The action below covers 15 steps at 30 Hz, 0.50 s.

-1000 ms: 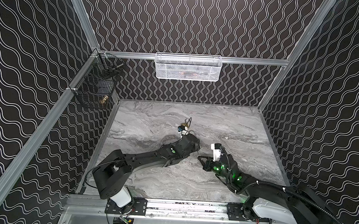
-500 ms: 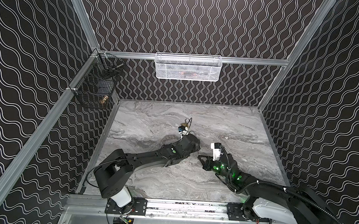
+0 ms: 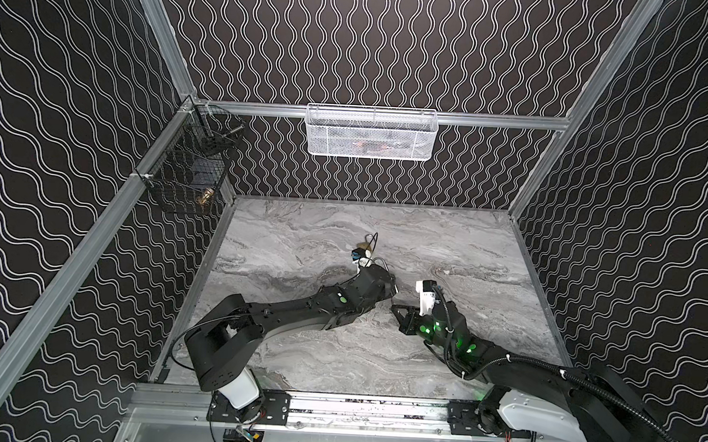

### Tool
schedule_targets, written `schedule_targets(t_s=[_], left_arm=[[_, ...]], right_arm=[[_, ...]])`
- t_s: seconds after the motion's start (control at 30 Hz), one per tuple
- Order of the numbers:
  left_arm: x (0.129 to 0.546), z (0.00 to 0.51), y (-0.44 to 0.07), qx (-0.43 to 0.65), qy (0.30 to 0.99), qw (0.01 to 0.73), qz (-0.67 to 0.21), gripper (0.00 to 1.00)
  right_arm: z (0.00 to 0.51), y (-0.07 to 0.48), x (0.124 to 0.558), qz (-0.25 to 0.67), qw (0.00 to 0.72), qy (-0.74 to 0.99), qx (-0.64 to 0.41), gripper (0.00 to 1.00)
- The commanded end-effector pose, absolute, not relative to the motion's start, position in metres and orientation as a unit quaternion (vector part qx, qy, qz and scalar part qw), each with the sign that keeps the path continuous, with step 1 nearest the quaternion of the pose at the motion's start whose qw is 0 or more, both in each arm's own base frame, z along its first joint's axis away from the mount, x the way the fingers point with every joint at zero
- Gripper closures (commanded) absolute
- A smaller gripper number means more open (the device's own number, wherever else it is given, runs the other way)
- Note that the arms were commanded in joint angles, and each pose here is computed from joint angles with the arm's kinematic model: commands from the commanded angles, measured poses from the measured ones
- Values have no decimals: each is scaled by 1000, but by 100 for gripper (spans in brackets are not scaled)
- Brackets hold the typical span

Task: Unlock with the key
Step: 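Insert the key into the padlock bottom with the right gripper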

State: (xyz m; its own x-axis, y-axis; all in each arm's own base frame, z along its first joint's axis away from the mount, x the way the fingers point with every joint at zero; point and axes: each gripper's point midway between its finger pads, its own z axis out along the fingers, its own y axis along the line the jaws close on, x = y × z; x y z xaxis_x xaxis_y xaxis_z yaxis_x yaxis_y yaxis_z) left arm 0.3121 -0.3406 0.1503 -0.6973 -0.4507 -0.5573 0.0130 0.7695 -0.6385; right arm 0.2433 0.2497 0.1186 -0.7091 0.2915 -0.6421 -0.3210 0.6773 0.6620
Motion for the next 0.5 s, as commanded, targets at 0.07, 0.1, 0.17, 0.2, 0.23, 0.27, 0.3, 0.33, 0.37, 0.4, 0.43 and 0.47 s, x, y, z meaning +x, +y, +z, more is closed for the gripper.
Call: schedule_targets(t_s=[0.07,0.1,0.17,0.2,0.23,0.27,0.3,0.33,0.37,0.4,0.43,0.47], left_arm=[[308,154,-350,-118,859,370,-333,58],[308,153,-350,-119,860,370,-332,58],[308,152,-349,-118,861,370,-329,58],[308,151,-348,-118,861,371,-327,59],[307,150,-347,-117,862,372,-323,58],[308,149,-346,-117,863,373,-320,59],[308,148,-346,-117,863,374,-319,59],[308,148,-345,-117,863,375,-317,59],[308,146,-345,-118,864,374,-315,59],[308,145,-346,-118,864,373,-316,59],[308,146,-346,-118,863,373,-318,59],[308,146,-347,-119,863,371,-320,59]], right_arm=[[141,249,252,409,425,807,-10,100],[143,247,252,410,430,805,-10,100],[147,244,252,410,440,799,-7,100],[148,242,252,408,442,798,-5,100],[148,241,251,406,442,800,-3,100],[150,239,251,405,445,799,-3,100],[151,239,251,404,447,798,-3,100],[152,238,251,403,448,798,-3,100],[152,238,251,404,449,797,-3,100],[152,238,251,404,449,797,-3,100],[152,239,252,404,447,798,-4,100],[151,240,252,404,448,798,-4,100]])
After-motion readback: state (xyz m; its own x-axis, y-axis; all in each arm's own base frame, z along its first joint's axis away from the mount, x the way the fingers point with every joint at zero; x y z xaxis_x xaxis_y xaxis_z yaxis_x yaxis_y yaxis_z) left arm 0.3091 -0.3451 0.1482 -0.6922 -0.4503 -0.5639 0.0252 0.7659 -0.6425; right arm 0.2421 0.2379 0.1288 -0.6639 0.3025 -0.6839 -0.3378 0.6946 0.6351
